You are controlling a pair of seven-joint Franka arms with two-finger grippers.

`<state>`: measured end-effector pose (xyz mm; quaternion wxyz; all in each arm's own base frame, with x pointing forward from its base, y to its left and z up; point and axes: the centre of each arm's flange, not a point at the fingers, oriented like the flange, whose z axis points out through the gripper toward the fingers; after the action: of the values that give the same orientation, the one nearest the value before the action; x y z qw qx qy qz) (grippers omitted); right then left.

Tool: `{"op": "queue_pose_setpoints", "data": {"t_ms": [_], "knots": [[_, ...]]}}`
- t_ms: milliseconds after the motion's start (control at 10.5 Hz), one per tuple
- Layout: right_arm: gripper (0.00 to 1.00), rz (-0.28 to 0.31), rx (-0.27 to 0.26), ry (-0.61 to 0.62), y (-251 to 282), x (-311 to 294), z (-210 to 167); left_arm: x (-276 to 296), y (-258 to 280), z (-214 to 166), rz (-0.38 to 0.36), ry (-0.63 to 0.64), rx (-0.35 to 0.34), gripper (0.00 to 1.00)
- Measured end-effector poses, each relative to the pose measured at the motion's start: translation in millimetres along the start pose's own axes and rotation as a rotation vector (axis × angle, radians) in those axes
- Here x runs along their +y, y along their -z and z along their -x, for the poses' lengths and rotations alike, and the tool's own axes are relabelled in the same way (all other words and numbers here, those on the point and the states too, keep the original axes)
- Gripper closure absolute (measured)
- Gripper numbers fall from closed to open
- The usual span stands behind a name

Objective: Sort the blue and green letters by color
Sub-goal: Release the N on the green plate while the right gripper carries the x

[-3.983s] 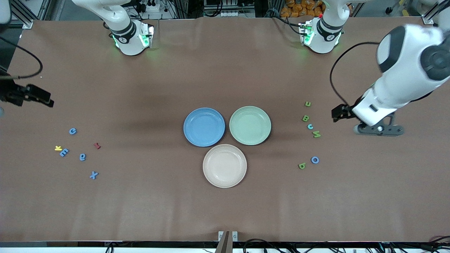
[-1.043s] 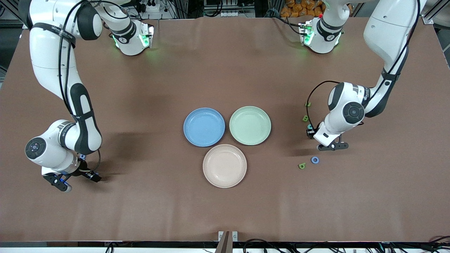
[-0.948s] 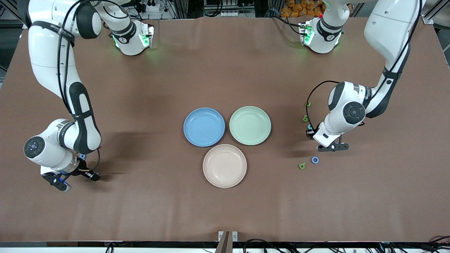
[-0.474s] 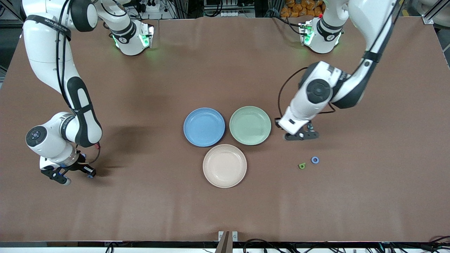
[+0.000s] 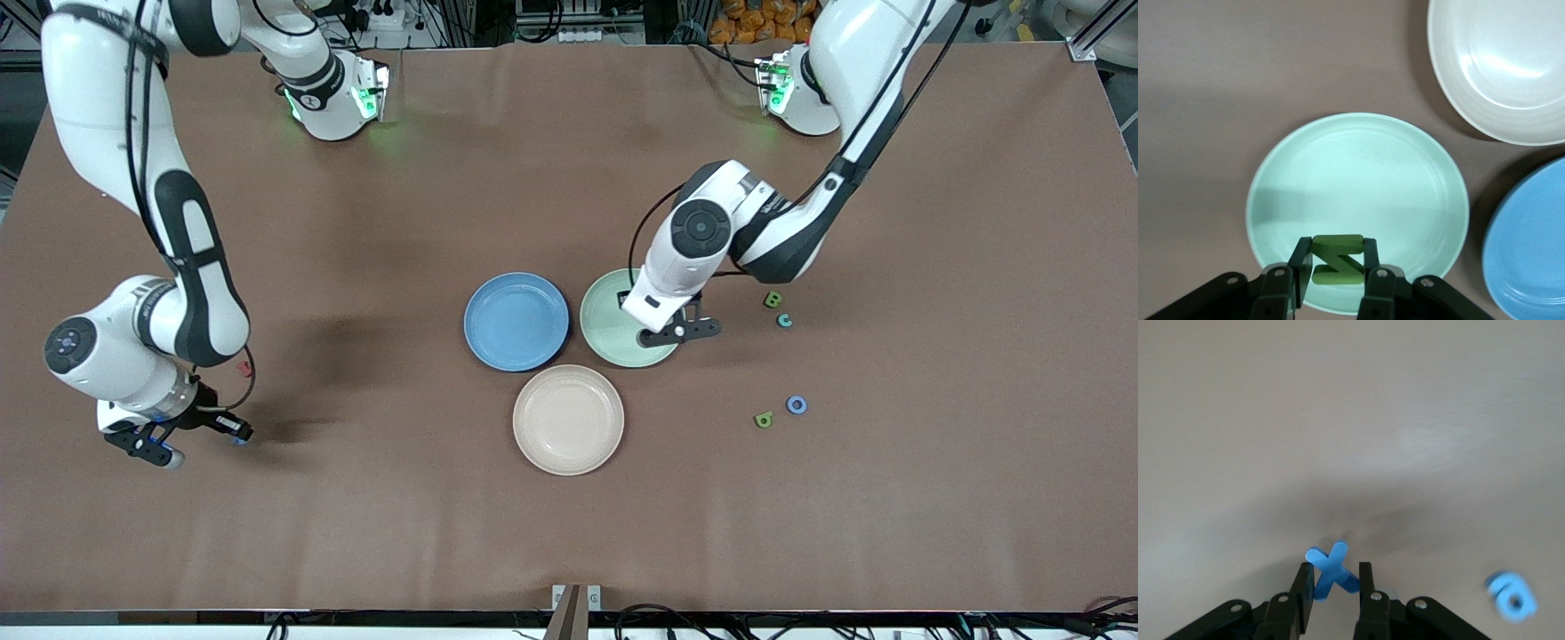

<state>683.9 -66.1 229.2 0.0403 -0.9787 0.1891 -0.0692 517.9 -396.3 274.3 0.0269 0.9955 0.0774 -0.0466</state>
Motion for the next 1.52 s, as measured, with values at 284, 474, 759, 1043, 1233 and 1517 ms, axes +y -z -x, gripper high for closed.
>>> {"op": "queue_pose_setpoints", "data": {"t_ms": [284, 474, 759, 1043, 1233, 1517], "knots": [[0.69, -0.074, -0.116, 0.119, 75, -85, 33, 10, -14, -9, 0.011, 0.006, -0.014, 0.38], [0.69, -0.089, -0.151, 0.194, 85, -157, 74, 5, -3, -27, 0.026, 0.015, 0.009, 0.11], [0.69, -0.087, -0.187, 0.274, 81, -261, 153, -36, 18, -82, 0.026, -0.092, 0.073, 0.00], [0.69, -0.063, -0.242, 0.387, 63, -311, 224, -84, 6, -134, -0.016, -0.342, 0.110, 0.00], [0.69, -0.040, -0.275, 0.474, 48, -342, 276, -112, -19, -158, -0.038, -0.468, 0.123, 0.00], [0.69, -0.006, -0.298, 0.524, 23, -367, 327, -141, -34, -176, -0.049, -0.606, 0.116, 0.00]]}}
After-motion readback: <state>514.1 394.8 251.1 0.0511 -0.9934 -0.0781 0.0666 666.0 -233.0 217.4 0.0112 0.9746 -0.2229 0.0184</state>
